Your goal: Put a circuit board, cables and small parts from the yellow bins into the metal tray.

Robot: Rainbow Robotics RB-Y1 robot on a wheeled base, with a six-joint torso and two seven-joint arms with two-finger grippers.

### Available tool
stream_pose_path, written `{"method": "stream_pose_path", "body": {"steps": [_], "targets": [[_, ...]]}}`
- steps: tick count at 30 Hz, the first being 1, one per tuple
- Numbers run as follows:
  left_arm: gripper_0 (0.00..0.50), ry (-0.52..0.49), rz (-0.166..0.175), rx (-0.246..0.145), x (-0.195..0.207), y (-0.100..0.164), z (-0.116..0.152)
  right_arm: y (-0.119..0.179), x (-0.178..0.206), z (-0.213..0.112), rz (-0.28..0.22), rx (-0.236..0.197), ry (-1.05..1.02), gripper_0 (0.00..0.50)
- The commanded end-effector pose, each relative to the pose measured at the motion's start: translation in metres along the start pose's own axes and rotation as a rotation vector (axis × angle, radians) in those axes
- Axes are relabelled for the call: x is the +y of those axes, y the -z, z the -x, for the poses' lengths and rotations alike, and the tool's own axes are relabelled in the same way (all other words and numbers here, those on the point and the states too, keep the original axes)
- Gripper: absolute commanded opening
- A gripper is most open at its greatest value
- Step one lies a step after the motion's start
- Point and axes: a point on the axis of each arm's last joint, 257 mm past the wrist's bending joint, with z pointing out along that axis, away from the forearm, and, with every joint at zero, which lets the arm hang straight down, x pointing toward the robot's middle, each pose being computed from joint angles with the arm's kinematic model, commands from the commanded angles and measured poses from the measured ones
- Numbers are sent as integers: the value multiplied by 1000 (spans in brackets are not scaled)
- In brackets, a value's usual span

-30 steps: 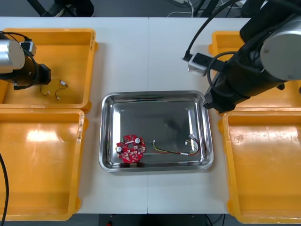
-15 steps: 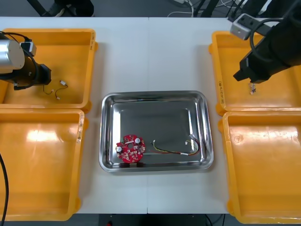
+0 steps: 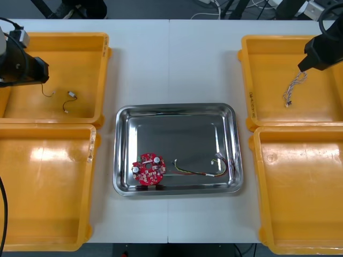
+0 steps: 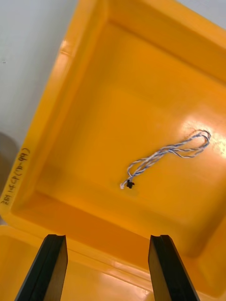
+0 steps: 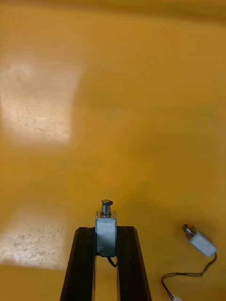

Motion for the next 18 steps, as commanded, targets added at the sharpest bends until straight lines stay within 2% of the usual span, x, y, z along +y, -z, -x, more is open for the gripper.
{"method": "stream_pose_path", "body": {"steps": [1,11,15,18], "targets": [[0,30,-8,-106,6,62,53,25,-29,20,-40,-35,-121,500],[0,142,-31,-50,-37,110,39,11,-49,12,-53,25,-306,500],[0,173,-28,-21,-57,120,27,4,-51,20,-76,14,-409,500],[0,198,-43,8,-79,125,16,-5,-53,27,-106,-5,-479,500]]}}
